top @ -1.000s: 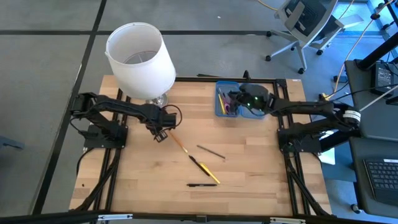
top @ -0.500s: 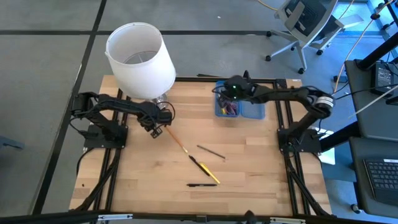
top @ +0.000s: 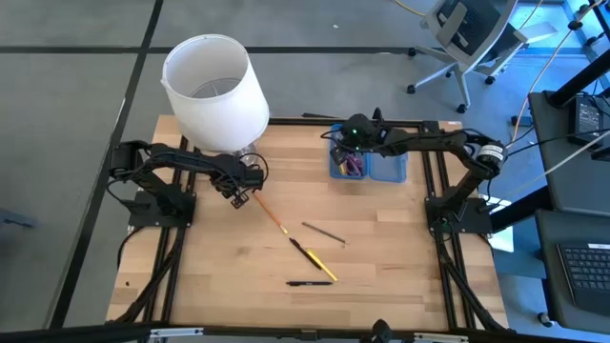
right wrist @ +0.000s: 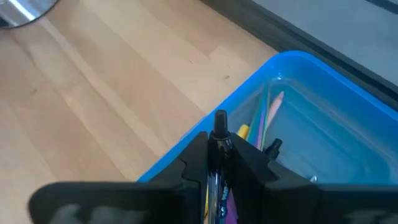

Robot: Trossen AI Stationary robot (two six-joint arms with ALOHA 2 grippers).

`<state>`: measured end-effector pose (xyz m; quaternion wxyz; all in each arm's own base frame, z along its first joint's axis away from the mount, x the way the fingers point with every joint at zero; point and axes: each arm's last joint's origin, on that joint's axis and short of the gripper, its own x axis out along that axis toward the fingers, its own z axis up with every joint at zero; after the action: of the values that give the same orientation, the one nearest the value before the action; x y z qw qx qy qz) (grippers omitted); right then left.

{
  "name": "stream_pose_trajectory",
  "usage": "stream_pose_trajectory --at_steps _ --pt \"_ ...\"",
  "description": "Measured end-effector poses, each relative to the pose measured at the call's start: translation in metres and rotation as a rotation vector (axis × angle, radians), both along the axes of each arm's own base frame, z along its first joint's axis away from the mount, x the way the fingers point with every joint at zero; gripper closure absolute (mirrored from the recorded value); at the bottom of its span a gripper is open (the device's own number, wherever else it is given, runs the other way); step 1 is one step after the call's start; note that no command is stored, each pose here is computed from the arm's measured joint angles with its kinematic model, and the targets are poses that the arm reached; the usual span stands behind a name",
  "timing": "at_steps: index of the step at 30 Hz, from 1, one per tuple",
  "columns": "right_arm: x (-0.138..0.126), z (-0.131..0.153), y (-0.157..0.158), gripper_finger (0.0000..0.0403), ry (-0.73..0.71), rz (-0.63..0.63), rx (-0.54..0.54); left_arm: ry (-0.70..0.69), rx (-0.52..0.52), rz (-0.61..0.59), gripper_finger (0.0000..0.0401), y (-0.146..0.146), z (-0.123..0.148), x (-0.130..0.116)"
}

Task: Pick & place school supplies into a supply box
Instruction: Put the black transparent pen into the blue supply box, then put the blue pen into the blue supply box

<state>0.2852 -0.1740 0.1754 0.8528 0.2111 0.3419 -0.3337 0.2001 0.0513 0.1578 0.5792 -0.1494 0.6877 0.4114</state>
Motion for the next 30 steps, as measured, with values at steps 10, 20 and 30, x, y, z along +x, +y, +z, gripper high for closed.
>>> stream_pose_trajectory --at_steps 10,20,30 --pt "-0.002 -0.002 0.001 0.0295 0.023 0.000 0.013 0.013 0.006 -0.036 0.0263 0.000 0.000 0.000" --pt "-0.007 -0.007 0.004 0.0287 0.092 0.003 0.063 -0.003 0.003 -0.047 0.0200 -0.003 0.000 0.002" --pt "-0.011 -0.010 0.007 0.0288 0.138 0.003 0.091 -0.140 -0.200 -0.088 0.0206 -0.016 -0.028 -0.003"
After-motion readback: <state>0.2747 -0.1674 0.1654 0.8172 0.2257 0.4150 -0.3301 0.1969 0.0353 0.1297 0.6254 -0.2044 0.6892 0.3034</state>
